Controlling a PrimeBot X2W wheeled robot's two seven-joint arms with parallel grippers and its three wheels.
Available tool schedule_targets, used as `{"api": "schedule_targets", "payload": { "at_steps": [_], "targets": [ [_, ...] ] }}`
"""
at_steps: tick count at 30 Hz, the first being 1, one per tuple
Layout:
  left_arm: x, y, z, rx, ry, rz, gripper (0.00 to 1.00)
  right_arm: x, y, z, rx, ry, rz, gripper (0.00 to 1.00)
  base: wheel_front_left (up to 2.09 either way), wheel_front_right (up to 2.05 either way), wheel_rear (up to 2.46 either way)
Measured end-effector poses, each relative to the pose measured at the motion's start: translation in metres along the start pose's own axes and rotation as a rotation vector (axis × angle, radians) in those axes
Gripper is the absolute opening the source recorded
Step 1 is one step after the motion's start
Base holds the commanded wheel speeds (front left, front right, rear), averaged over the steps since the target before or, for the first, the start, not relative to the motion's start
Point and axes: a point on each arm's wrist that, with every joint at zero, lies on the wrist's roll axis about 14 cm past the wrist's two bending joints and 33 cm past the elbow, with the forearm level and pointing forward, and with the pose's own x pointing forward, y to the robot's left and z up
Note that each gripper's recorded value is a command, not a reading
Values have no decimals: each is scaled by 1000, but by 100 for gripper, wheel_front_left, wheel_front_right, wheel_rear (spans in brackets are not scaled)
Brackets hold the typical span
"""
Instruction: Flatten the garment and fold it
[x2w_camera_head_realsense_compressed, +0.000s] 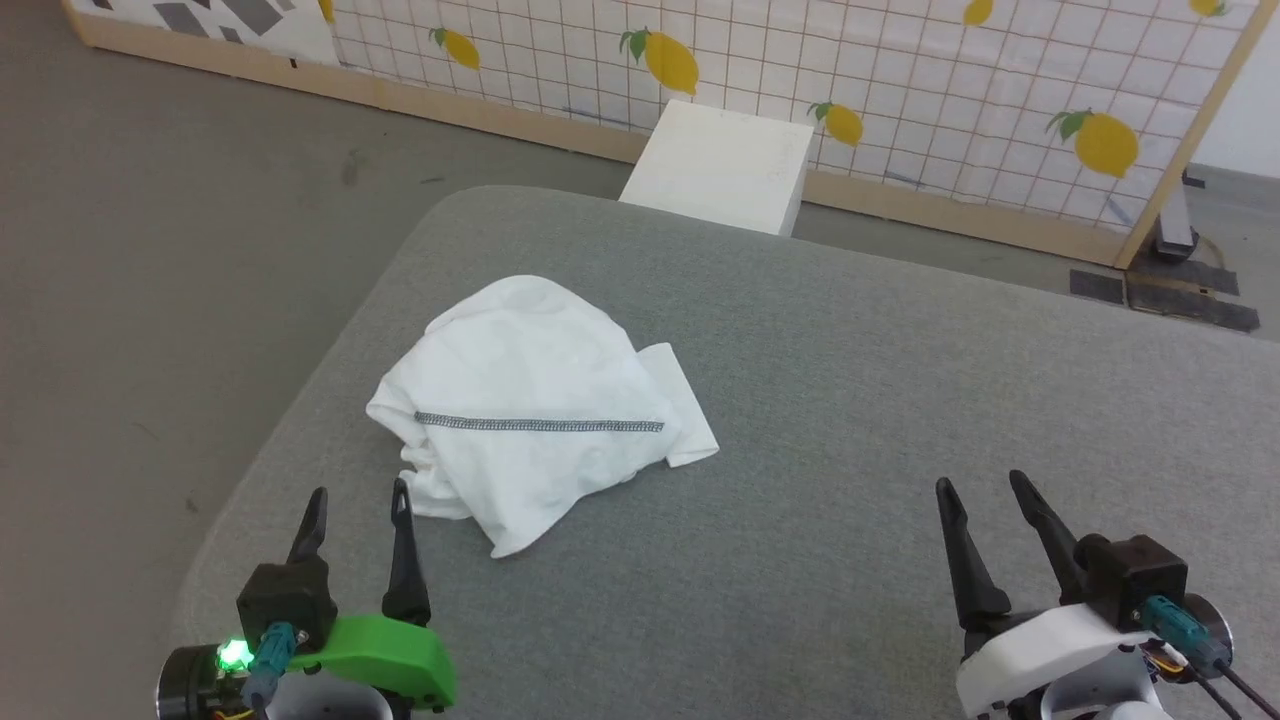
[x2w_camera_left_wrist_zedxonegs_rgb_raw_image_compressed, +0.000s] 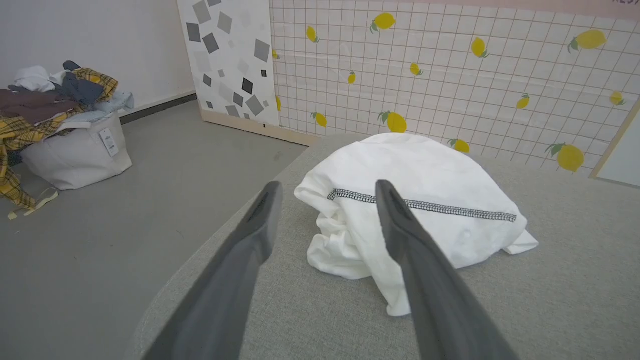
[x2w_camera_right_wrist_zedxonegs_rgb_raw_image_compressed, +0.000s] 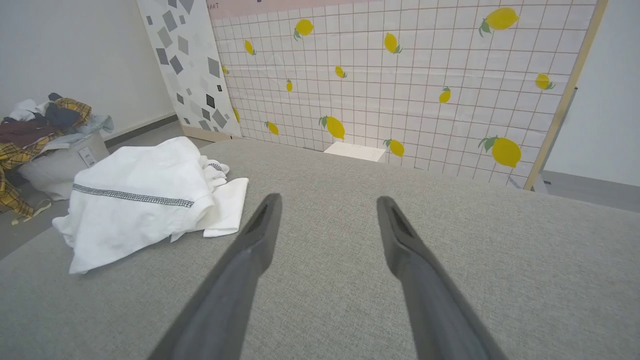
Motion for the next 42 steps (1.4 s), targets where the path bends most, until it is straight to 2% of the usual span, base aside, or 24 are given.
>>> {"api": "schedule_targets", "payload": {
  "at_steps": [42],
  "targets": [
    [-36,48,-6,-11,-25,189,100,17,32,-24,48,22,98,100,0,0,0]
  ]
}}
